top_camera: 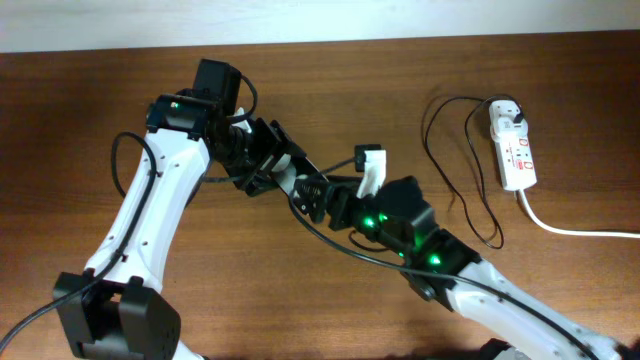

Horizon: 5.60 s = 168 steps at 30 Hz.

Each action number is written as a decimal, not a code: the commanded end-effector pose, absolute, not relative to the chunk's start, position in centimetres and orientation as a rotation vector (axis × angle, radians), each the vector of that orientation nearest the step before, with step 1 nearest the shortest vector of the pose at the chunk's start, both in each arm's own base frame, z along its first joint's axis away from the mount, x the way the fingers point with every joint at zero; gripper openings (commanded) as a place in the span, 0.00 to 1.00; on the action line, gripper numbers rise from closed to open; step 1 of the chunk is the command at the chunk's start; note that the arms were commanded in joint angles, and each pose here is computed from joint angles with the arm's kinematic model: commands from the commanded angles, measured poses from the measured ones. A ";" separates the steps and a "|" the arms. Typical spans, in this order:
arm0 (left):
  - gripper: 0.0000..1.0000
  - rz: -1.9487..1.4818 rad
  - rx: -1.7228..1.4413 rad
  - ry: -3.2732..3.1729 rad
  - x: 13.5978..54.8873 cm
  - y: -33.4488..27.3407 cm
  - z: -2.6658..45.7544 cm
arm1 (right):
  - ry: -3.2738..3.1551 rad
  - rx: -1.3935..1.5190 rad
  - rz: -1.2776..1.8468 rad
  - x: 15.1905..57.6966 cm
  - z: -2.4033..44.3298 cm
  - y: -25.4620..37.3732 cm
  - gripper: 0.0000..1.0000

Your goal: Plug charger to phone and switch on socket

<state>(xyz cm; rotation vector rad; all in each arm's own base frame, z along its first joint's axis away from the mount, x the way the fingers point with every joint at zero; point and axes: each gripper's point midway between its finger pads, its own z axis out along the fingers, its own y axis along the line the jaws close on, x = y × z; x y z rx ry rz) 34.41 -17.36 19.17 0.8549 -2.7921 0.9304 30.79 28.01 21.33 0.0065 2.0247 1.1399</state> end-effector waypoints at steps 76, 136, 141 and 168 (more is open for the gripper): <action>0.00 1.616 1.297 -2.805 30.0 -14.6 17.3 | 2.496 0.745 1.765 26.2 17.9 28.9 0.71; 0.05 1.287 0.851 -3.164 28.1 -12.3 13.1 | 3.117 0.057 0.136 40.7 0.8 13.9 0.99; 0.04 1.287 0.851 -3.164 28.1 -12.3 13.1 | 2.943 0.541 0.218 44.9 1.3 11.9 0.99; 0.01 1.280 0.858 -3.169 28.1 -12.2 13.0 | 2.830 0.523 -0.061 48.3 -4.8 8.7 0.18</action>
